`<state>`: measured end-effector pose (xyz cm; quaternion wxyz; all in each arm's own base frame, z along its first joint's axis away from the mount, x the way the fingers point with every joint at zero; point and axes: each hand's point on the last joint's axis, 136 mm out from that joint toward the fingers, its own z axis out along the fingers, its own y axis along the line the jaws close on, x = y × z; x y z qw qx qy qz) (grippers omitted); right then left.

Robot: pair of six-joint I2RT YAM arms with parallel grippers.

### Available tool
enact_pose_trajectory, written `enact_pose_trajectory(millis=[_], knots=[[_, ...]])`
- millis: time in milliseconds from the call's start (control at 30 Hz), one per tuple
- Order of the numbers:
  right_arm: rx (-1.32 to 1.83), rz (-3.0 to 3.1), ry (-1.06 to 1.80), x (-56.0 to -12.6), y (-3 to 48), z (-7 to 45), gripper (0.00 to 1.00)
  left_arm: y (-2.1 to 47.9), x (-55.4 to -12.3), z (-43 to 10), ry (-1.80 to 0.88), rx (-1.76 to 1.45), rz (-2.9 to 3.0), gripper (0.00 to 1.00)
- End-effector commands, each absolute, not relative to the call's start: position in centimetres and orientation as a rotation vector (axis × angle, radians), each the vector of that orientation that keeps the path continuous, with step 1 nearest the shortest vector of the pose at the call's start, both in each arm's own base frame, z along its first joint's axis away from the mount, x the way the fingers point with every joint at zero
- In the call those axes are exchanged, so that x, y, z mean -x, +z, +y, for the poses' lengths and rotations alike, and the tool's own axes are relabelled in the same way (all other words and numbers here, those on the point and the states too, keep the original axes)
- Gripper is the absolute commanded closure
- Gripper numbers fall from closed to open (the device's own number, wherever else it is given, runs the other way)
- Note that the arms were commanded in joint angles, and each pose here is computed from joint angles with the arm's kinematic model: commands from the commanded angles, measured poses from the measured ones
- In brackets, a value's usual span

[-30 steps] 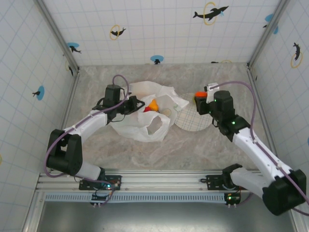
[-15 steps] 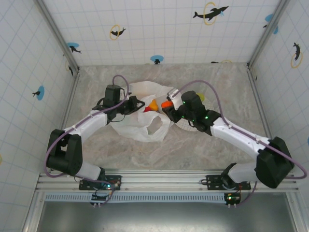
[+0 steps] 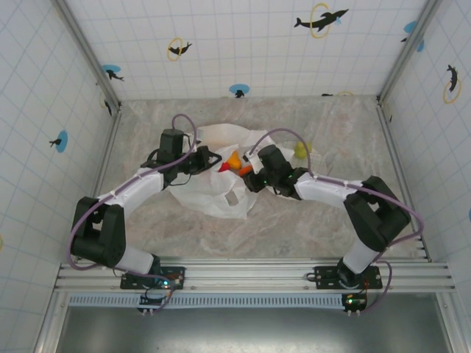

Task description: Place the fruits into the plastic bag

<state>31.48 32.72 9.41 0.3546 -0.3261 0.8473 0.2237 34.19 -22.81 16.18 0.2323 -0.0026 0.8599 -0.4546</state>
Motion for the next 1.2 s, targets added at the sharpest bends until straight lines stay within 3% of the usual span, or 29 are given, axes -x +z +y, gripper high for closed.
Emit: enact_pose_trajectory(millis=[0, 367, 633, 1033, 1167], knots=[[0.752, 2.022, 0.801, -33.1, 13.7, 37.4, 0.43, 18.4, -33.9, -22.9, -1.306, -0.029, 2.281, 1.00], [0.511, 1.862, 1.120, -35.1, 15.5, 41.5, 0.41, 20.9, -34.7, -21.1, -1.264, 0.007, 2.170, 1.00], [0.475, 1.864, 1.215, -35.8, 14.4, 45.4, 0.34, 21.7, -35.6, -18.8, -1.205, 0.084, 2.124, 1.00], [0.586, 1.941, 1.160, -35.7, 13.5, 45.5, 0.11, 21.3, -36.0, -17.8, -1.166, 0.117, 2.141, 1.00], [0.649, 1.967, 1.066, -35.4, 13.7, 44.3, 0.09, 21.1, -36.0, -17.5, -1.161, 0.128, 2.145, 1.00]])
